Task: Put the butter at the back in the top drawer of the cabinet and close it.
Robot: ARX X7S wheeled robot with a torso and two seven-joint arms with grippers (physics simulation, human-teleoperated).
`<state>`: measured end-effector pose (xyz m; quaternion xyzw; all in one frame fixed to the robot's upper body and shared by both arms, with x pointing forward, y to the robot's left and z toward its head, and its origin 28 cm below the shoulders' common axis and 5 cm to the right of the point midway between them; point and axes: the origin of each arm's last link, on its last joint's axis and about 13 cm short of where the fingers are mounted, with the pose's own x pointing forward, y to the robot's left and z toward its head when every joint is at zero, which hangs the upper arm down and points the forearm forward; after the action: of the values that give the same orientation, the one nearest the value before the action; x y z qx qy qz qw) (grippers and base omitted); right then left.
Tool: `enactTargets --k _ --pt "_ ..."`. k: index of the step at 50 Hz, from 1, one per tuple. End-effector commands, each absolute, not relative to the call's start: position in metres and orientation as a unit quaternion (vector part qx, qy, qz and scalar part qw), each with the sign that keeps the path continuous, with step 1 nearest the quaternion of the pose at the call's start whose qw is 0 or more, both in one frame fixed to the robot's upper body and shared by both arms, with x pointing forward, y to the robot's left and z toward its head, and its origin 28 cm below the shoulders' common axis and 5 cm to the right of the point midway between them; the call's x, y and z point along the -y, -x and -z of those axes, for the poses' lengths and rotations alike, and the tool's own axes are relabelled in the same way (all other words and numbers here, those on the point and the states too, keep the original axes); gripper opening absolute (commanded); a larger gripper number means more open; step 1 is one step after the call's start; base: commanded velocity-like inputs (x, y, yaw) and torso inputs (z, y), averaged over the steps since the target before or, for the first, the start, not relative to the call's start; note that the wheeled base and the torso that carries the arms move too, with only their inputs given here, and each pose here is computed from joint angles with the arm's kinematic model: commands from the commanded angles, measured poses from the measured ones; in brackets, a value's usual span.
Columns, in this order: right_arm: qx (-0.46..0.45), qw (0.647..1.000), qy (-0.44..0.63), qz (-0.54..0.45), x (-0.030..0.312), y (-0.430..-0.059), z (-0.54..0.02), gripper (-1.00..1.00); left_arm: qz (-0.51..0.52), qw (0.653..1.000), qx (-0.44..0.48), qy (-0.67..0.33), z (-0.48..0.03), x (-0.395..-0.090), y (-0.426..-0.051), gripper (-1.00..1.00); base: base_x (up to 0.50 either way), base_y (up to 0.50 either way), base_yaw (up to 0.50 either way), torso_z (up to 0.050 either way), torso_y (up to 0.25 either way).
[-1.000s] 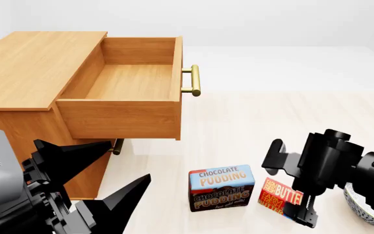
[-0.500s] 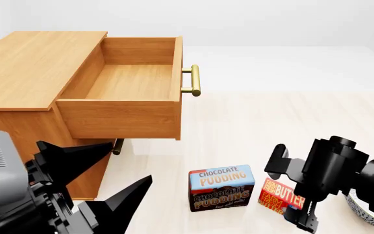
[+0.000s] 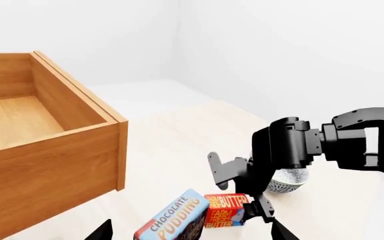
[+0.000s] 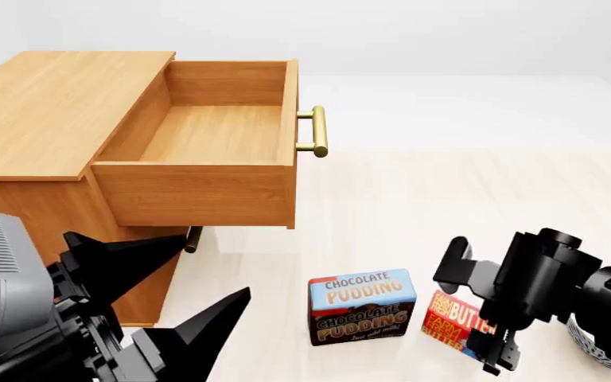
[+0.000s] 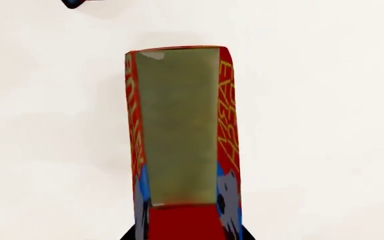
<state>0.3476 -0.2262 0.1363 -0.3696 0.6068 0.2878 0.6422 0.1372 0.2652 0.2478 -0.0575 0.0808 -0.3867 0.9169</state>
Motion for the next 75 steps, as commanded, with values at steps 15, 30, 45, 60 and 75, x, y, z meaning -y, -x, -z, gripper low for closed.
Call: enactTargets --k 15,30,45,60,75 --pt "-0.600 0.656 0.355 -0.289 0.227 -0.345 -0.136 -1.00 0.389 0.916 -0.084 0.060 -0.247 -0.265 -0.138 1.00 0.00 0.00 0.00 0.000 0.000" --pt "-0.580 0.685 0.351 -0.266 0.239 -0.328 -0.167 -1.00 0.388 0.917 -0.080 0.054 -0.251 -0.267 -0.136 1.00 0.00 0.00 0.00 0.000 0.000" --pt "-0.542 0.720 0.369 -0.229 0.245 -0.303 -0.225 -1.00 0.405 0.911 -0.078 -0.002 -0.279 -0.275 -0.142 1.00 0.00 0.00 0.00 0.000 0.000" --pt "-0.482 0.741 0.416 -0.213 0.233 -0.259 -0.304 -1.00 0.444 0.885 -0.121 -0.075 -0.319 -0.279 -0.163 1.00 0.00 0.00 0.00 0.000 0.001" --pt "-0.460 0.713 0.474 -0.234 0.198 -0.248 -0.335 -1.00 0.478 0.848 -0.163 -0.162 -0.353 -0.279 -0.197 1.00 0.00 0.00 0.00 0.000 0.001"
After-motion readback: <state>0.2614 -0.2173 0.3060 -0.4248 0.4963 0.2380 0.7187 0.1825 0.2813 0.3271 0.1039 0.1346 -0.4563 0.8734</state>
